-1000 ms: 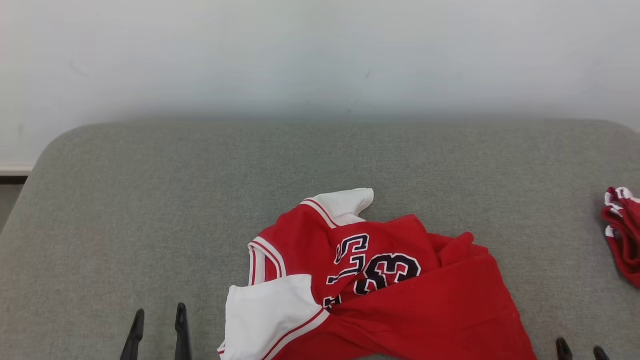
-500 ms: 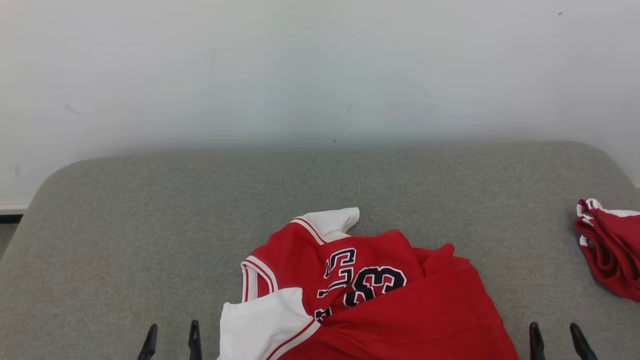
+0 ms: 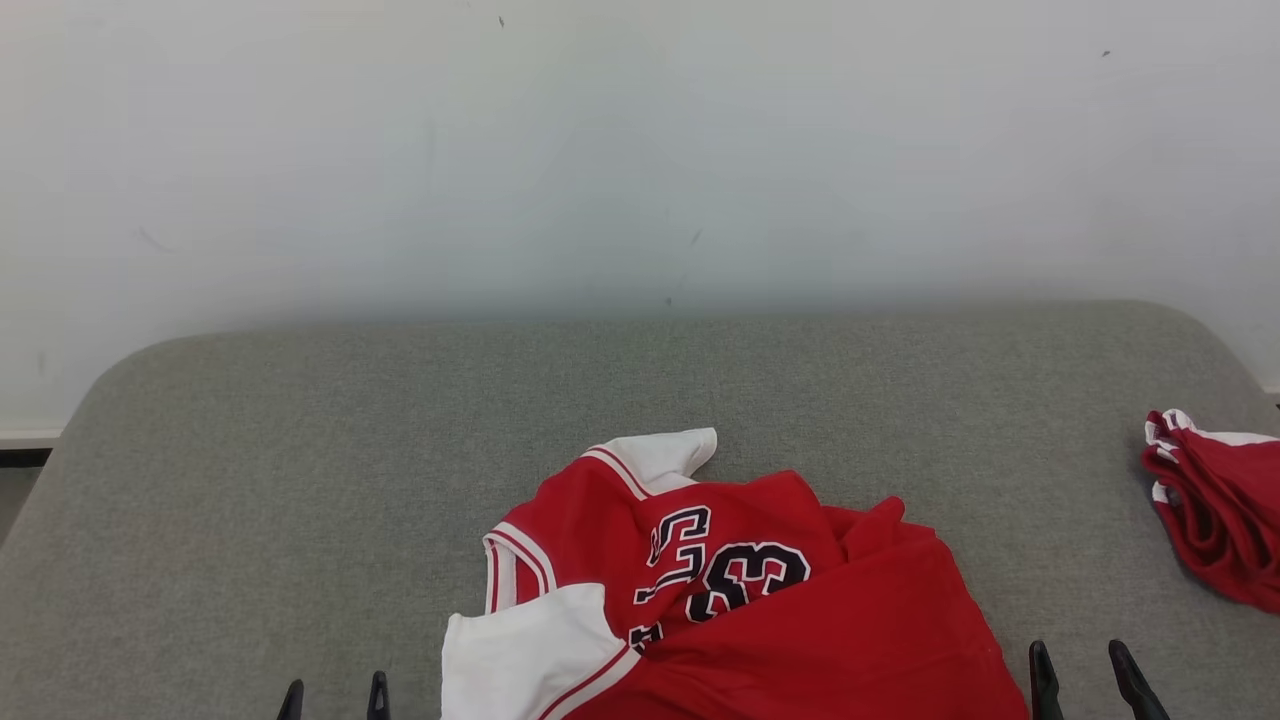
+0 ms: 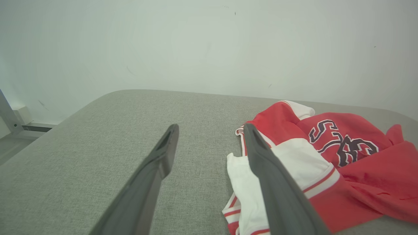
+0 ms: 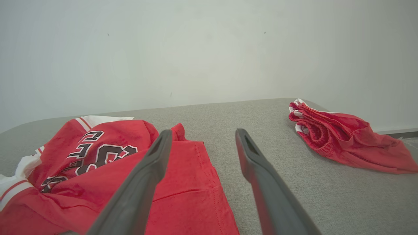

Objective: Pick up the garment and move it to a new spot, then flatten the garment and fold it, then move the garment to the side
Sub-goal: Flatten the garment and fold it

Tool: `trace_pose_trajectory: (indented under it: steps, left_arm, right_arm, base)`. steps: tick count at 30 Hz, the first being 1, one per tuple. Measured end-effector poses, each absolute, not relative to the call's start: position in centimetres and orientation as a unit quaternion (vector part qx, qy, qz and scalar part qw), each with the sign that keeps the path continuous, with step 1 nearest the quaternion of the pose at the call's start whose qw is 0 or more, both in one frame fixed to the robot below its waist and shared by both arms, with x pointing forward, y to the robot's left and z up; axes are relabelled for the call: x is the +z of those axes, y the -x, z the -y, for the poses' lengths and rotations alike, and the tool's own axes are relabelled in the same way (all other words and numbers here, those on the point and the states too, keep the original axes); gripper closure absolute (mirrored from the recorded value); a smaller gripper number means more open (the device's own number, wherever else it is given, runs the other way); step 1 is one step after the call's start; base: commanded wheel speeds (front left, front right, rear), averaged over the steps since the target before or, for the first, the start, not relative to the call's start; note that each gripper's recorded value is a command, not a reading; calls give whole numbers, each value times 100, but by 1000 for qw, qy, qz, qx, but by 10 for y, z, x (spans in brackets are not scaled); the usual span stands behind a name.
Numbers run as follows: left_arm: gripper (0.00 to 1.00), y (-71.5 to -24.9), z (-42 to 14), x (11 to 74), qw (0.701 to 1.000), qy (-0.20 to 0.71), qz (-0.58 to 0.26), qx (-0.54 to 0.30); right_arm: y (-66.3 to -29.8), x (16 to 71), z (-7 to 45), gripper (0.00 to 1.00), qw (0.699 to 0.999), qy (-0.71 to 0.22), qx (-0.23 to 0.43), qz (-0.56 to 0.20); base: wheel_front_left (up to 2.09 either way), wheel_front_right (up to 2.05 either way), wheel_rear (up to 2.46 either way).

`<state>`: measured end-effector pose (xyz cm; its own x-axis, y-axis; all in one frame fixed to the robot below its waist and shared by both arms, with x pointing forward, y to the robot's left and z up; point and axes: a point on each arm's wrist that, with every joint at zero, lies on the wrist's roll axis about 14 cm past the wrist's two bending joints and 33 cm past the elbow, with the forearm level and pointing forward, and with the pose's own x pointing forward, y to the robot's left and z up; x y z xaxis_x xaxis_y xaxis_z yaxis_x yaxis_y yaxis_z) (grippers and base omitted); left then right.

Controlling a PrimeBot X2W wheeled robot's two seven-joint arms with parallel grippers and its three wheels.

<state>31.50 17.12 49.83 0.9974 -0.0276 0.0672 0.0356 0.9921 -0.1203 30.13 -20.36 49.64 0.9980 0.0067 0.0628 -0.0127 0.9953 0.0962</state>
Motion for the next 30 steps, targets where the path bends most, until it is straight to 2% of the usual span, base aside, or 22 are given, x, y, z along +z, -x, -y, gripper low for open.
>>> trace_pose_trajectory:
  steps: [30]
  left_arm:
    - [0, -312, -181, 481, 998, 65, 6, -6]
  right_arm:
    - [-307, 489, 194, 0, 998, -50, 20, 17]
  base:
    - [0, 0, 0]
